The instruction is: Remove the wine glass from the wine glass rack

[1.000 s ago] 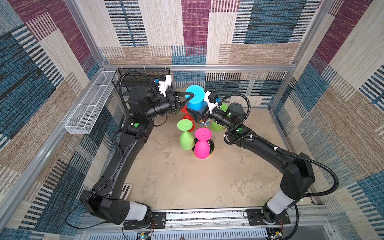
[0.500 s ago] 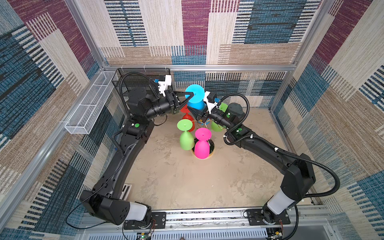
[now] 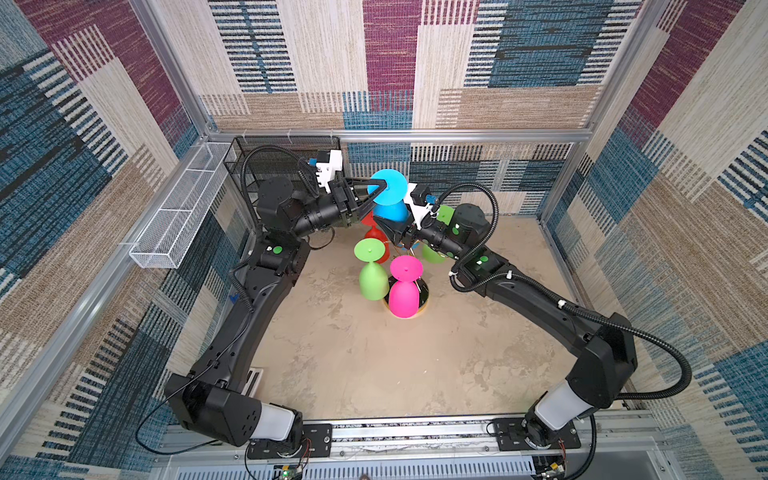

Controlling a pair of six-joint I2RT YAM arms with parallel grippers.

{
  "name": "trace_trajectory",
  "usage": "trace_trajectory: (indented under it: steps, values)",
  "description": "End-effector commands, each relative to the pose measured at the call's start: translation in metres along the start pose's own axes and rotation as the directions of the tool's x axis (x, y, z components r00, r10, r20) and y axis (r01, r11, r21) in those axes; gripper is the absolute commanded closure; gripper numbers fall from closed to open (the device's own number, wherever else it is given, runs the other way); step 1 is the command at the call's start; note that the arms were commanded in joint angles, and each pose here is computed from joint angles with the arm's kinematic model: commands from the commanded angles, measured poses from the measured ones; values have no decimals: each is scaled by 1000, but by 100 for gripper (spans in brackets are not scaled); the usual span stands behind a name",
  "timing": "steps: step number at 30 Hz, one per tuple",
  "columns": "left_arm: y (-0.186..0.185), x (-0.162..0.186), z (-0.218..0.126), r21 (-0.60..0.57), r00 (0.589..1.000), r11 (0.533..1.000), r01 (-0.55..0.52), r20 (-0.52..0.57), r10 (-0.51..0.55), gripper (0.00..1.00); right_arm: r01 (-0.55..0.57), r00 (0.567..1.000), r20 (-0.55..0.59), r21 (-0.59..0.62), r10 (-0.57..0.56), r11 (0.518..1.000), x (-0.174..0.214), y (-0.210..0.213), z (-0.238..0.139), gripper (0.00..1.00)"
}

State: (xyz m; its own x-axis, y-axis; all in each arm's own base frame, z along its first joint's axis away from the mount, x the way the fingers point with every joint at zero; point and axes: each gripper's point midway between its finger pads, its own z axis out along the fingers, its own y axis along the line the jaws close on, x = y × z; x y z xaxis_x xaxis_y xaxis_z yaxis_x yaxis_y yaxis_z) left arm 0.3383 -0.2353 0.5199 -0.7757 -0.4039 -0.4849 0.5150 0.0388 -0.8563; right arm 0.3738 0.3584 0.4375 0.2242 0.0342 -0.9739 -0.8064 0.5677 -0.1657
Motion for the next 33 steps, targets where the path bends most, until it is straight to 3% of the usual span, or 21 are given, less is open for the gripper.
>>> trace_trajectory:
  steps: [1, 4, 7, 12, 15, 17, 19, 24, 25, 26, 29, 30, 33]
  values:
    - [-18, -11, -11, 40, 996, 996, -84, 42, 83, 54, -40, 999, -33, 34, 41, 999, -8, -6, -4, 45]
    - [-20, -23, -27, 2, 982, 987, -160, 98, 159, 51, -65, 994, -79, 55, 69, 996, -10, -8, -12, 48]
    - [-9, -33, -42, -114, 939, 949, -292, 152, 307, 50, -84, 988, -126, 74, 93, 994, -15, -8, -23, 51]
    - [22, -48, -61, -375, 762, 751, -544, 155, 629, 44, -101, 968, -222, 97, 121, 990, -23, -7, -43, 55]
    - [32, -56, -61, -440, 659, 625, -645, 95, 747, 38, -102, 947, -292, 116, 133, 988, -22, -8, -53, 57]
    - [31, -55, -56, -430, 570, 531, -730, 45, 821, 38, -106, 934, -327, 132, 144, 986, -20, -8, -59, 58]
    - [29, -53, -51, -424, 451, 410, -808, 3, 893, 40, -111, 922, -355, 144, 156, 983, -17, -8, -64, 59]
    - [17, -40, -42, -368, 43, 38, -929, -5, 999, 43, -119, 893, -418, 137, 167, 983, -10, -6, -68, 60]
    - [17, -39, -42, -368, -10, -9, -930, 1, 1000, 43, -120, 889, -426, 135, 167, 984, -9, -5, -67, 60]
    - [17, -34, -39, -338, -54, -47, -940, 11, 998, 44, -122, 884, -437, 131, 168, 984, -6, -5, -66, 61]
    - [23, -32, -34, -316, -107, -98, -944, 10, 994, 47, -131, 866, -470, 118, 172, 984, 5, -2, -63, 61]
    - [20, -30, -33, -302, -148, -132, -944, 31, 988, 48, -135, 859, -482, 114, 173, 984, 9, -1, -61, 61]
    - [23, -27, -29, -281, -181, -159, -947, 53, 982, 50, -145, 844, -507, 103, 177, 984, 18, 0, -56, 62]
